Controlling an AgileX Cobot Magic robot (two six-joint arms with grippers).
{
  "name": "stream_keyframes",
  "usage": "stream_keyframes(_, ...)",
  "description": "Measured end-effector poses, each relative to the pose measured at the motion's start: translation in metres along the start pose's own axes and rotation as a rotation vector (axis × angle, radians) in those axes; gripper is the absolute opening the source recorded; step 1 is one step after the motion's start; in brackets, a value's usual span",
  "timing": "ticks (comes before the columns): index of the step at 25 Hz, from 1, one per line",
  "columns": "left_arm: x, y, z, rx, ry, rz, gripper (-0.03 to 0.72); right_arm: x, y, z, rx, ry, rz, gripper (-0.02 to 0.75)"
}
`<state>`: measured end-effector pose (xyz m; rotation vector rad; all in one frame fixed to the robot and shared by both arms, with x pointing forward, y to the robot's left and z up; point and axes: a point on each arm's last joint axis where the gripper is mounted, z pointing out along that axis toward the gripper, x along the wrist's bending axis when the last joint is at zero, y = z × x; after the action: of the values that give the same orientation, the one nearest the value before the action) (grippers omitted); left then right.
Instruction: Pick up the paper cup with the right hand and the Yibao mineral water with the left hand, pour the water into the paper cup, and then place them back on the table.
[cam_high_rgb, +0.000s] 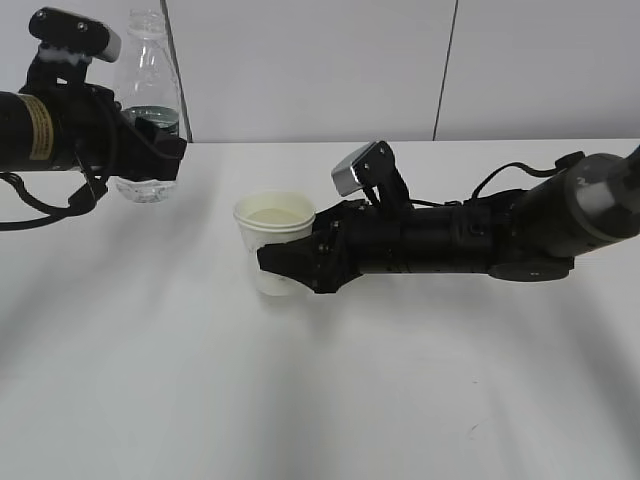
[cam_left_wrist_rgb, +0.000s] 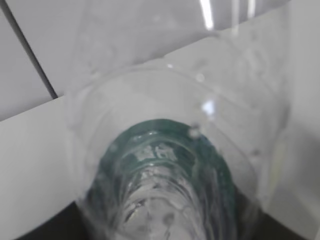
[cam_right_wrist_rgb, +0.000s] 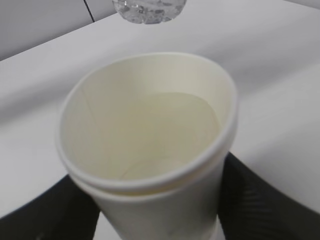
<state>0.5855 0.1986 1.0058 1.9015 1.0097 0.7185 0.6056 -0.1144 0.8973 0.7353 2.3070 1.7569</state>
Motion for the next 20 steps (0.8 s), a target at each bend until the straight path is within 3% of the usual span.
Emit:
stream_keyframes(11,0.015,-0.034,0.033,-0.049,-0.121,-0.056,0.321,-0.014,0.002,-0.008,-0.036,-0.069,-0.013,0.507)
stream_keyframes(20,0.018,-0.052,0.052,-0.124,-0.152,-0.093,0.321,-0.052,0.004,-0.038,-0.109,-0.235,0.018,0.507)
